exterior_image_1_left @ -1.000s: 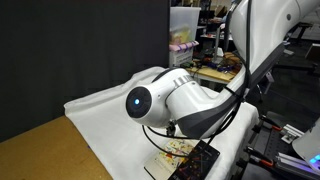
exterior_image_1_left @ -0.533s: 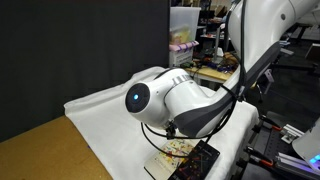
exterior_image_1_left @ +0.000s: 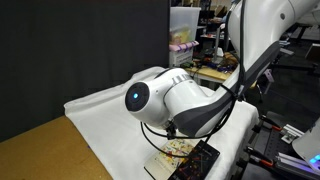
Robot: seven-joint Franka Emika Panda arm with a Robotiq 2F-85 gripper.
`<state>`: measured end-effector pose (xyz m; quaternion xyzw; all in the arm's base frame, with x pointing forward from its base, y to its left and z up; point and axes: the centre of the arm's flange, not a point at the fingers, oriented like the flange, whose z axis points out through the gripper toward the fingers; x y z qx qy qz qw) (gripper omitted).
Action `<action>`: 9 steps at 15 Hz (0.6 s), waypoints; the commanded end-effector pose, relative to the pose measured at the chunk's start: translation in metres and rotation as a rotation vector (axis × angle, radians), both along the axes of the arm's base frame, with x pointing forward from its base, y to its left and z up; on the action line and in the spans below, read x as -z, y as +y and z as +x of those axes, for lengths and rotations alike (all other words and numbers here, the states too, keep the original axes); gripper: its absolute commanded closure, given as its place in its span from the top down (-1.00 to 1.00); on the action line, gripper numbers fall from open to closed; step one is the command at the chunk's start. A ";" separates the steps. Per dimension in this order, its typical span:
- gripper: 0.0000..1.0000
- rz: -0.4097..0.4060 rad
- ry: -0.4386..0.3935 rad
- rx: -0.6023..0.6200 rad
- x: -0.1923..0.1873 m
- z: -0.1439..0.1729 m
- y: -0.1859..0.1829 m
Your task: Remove the pen from the black cup and put it next to the book
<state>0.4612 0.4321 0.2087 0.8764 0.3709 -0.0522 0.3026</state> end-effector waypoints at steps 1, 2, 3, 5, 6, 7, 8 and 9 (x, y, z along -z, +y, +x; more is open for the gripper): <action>-0.91 0.028 0.041 -0.021 -0.001 0.004 0.000; -0.91 0.027 0.044 -0.023 -0.001 0.004 0.000; -0.91 0.027 0.049 -0.028 -0.001 0.004 0.000; -0.91 0.025 0.060 -0.037 -0.001 0.004 0.000; -0.91 0.023 0.063 -0.044 -0.001 0.005 0.000; -0.91 0.021 0.069 -0.049 -0.001 0.005 0.000; -0.91 0.020 0.072 -0.054 -0.001 0.005 0.000; -0.91 0.019 0.077 -0.057 -0.001 0.005 0.000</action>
